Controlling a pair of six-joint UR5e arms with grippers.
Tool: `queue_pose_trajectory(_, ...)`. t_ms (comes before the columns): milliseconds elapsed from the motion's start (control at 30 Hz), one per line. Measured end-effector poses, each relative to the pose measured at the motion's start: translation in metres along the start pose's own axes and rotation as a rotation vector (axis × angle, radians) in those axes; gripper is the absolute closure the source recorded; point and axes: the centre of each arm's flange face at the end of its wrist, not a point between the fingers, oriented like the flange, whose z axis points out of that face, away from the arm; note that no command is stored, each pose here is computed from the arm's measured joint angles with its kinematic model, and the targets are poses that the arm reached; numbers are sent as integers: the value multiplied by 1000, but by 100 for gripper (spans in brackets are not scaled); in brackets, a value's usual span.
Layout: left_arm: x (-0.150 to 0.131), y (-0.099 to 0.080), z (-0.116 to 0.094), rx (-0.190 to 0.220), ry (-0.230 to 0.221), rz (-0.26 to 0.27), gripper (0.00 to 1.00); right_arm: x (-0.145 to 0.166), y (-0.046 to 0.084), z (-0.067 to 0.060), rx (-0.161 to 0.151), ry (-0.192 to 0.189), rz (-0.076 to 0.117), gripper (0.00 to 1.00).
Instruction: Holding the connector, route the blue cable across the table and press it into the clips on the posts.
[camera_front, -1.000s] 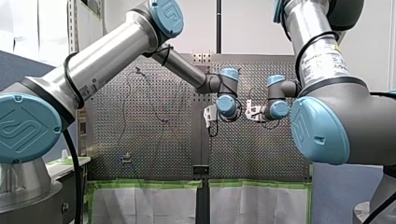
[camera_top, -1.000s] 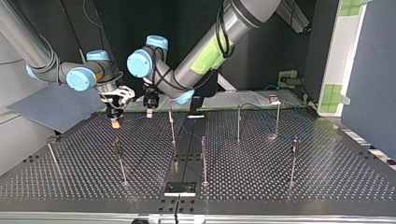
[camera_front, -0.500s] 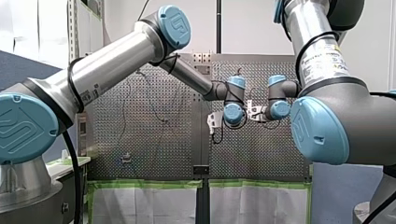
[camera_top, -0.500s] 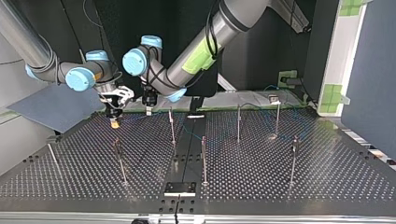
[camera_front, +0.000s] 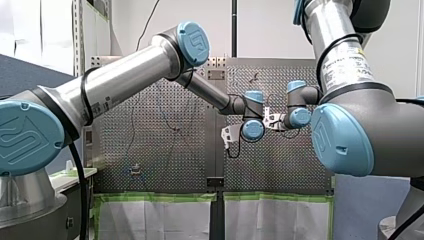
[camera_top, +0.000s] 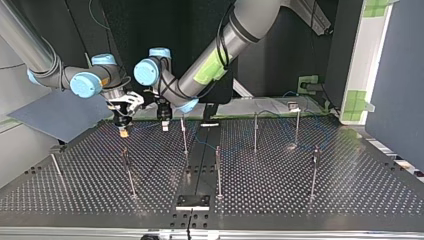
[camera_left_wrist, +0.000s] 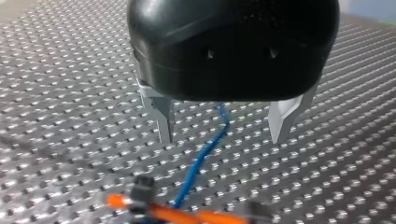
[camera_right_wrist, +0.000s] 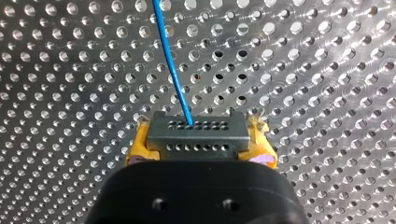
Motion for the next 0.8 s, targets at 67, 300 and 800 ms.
queue_pose_trajectory(67, -2, -1, 3, -2, -15, -11, 0, 0, 0, 0, 1, 0, 0, 100)
queue_pose_trajectory(300, -2, -3, 2, -3, -16, -13, 0, 0, 0, 0, 1, 0, 0, 100)
queue_pose_trajectory(800, 1, -2, -4, -5, 10, 13, 100, 1, -2, 0, 5, 1, -2, 100)
